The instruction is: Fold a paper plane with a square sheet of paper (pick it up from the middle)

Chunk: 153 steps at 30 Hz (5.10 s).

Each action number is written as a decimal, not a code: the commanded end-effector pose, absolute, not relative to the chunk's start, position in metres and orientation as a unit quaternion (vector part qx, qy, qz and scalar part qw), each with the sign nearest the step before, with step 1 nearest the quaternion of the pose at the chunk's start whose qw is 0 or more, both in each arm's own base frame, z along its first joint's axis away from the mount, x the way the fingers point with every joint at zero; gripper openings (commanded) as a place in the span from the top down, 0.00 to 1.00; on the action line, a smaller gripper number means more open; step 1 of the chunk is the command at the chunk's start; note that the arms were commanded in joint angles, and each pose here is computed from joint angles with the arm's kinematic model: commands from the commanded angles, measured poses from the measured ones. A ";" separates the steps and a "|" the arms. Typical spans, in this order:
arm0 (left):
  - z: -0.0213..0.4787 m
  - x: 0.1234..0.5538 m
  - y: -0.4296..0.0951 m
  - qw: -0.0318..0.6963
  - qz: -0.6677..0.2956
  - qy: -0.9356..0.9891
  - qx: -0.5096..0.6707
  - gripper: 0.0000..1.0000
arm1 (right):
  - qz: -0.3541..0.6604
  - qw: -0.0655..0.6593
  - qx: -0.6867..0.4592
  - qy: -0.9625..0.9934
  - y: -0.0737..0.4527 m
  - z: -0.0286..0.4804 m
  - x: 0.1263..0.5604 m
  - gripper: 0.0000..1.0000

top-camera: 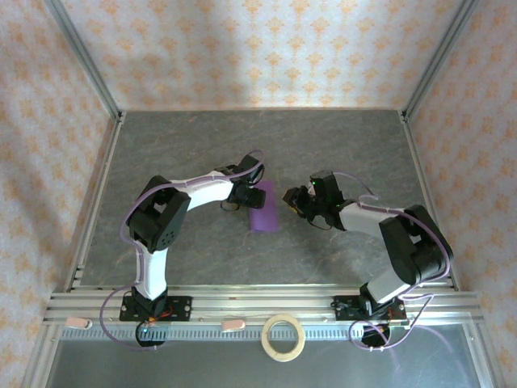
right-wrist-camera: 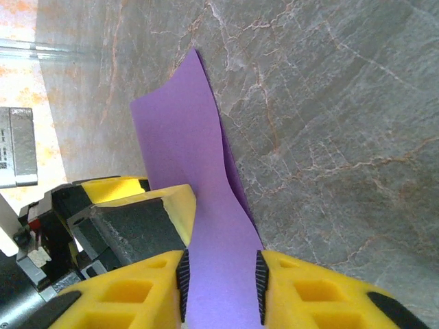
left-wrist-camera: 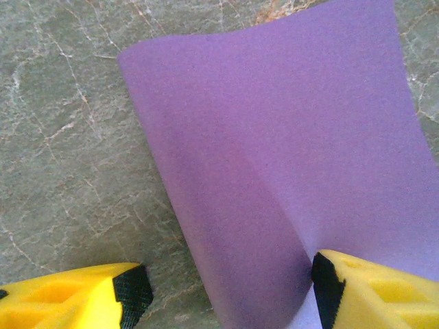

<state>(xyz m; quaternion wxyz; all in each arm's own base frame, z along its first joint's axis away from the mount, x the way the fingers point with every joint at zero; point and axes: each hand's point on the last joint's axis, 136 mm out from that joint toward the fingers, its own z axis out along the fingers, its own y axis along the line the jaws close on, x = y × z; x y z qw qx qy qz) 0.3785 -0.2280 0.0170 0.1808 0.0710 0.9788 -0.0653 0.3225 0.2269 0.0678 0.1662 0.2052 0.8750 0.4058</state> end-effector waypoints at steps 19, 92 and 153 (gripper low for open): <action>-0.013 0.386 -0.205 0.178 -0.039 0.981 0.065 0.27 | 0.352 0.105 0.166 0.915 0.276 0.012 0.330 0.99; 0.015 0.352 -0.244 0.166 -0.177 0.970 0.023 0.57 | 0.344 0.212 0.308 0.861 0.193 0.064 0.326 0.74; -0.018 0.361 -0.223 0.144 -0.094 0.983 0.059 0.53 | 0.360 0.176 0.282 0.872 0.209 0.052 0.323 0.73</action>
